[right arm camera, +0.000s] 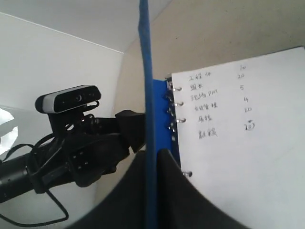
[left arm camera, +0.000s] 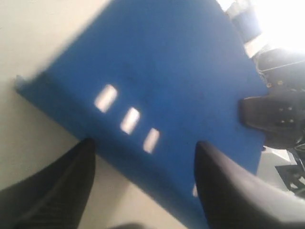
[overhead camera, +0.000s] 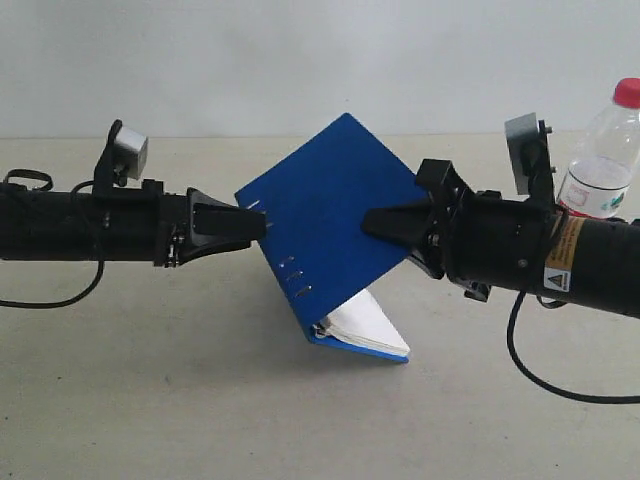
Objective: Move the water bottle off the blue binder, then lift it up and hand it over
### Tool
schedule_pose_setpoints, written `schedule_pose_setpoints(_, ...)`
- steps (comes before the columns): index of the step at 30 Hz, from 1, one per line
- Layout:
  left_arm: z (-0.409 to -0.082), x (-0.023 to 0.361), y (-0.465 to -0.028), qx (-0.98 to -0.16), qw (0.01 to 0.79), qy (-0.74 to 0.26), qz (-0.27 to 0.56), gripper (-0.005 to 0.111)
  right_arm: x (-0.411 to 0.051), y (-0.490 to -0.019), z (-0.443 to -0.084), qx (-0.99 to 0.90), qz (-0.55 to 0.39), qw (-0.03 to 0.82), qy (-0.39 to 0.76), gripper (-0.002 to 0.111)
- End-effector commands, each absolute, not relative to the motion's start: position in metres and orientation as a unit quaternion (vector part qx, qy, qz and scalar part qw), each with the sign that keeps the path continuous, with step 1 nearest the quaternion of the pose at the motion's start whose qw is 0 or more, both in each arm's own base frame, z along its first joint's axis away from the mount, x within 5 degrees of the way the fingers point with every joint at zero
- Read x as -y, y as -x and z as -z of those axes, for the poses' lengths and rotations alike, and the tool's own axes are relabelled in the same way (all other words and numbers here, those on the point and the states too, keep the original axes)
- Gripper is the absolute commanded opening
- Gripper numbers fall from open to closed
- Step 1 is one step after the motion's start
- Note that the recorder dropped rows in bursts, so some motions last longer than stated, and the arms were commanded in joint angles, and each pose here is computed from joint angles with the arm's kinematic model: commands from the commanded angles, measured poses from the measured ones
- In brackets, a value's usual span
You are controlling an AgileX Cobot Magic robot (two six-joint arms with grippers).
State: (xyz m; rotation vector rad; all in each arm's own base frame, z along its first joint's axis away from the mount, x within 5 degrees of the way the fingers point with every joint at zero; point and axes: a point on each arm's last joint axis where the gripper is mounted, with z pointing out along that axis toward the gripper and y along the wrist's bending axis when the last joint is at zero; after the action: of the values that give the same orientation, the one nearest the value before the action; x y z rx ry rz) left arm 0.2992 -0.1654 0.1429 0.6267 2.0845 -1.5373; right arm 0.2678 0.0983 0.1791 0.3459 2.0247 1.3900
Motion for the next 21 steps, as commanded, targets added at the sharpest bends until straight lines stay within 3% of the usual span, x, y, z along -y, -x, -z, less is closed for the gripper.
schedule_pose_setpoints(1,-0.146,0.186,-0.289,-0.744,0.217,-0.254,0.579,0.057,-0.098,-0.266,-0.177,-0.788,-0.516,0.304,-0.142,0.000)
schedule_pose_setpoints(9,-0.135,0.215,-0.269,-0.734,0.181,-0.291,0.586,0.057,-0.090,-0.258,-0.152,-0.873,-0.401,0.246,-0.126,0.000)
schedule_pose_setpoints(21,-0.128,0.214,-0.280,-0.768,0.194,-0.280,0.543,0.057,-0.084,-0.256,-0.145,-0.897,-0.351,0.239,-0.126,0.001)
